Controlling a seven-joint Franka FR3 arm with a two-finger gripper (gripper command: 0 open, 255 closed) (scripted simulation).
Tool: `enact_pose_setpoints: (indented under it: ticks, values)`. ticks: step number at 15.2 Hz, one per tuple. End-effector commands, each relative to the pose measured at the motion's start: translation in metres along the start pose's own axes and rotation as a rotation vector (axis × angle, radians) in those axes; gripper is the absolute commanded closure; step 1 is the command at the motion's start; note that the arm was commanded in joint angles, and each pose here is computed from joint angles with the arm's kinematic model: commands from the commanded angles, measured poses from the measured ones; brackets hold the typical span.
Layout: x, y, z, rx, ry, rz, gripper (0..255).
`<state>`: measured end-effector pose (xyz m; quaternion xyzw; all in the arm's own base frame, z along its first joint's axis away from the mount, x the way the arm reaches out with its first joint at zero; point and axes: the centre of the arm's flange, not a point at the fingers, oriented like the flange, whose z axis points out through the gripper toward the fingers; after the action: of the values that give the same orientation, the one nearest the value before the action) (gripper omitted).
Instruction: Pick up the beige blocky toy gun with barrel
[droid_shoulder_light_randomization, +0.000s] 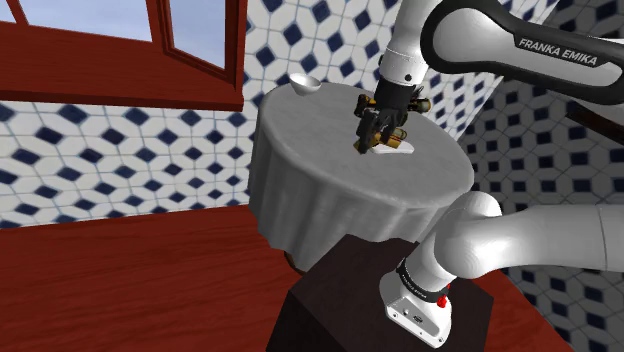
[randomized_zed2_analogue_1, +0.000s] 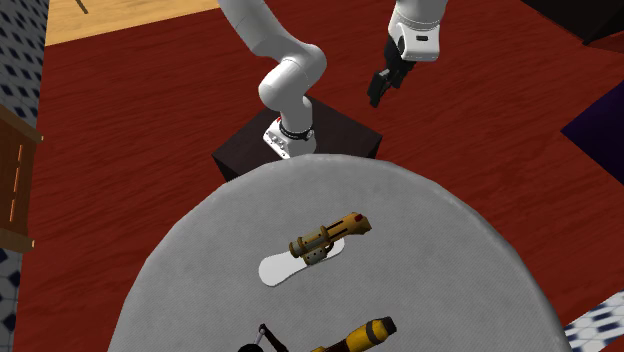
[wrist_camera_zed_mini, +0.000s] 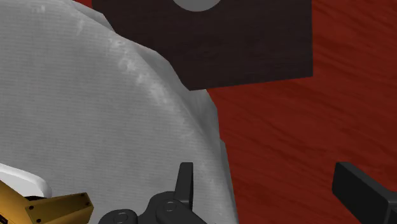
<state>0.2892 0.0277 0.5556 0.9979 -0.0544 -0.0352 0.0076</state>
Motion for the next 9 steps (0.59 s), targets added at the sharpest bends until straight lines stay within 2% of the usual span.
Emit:
enact_pose_setpoints:
  ticks: [1,9]
  values:
    - [0.000,0.000,0.000,0.000,0.000,0.000,0]
    - [-0.012,0.103,0.025,0.001,0.038,-0.349,0]
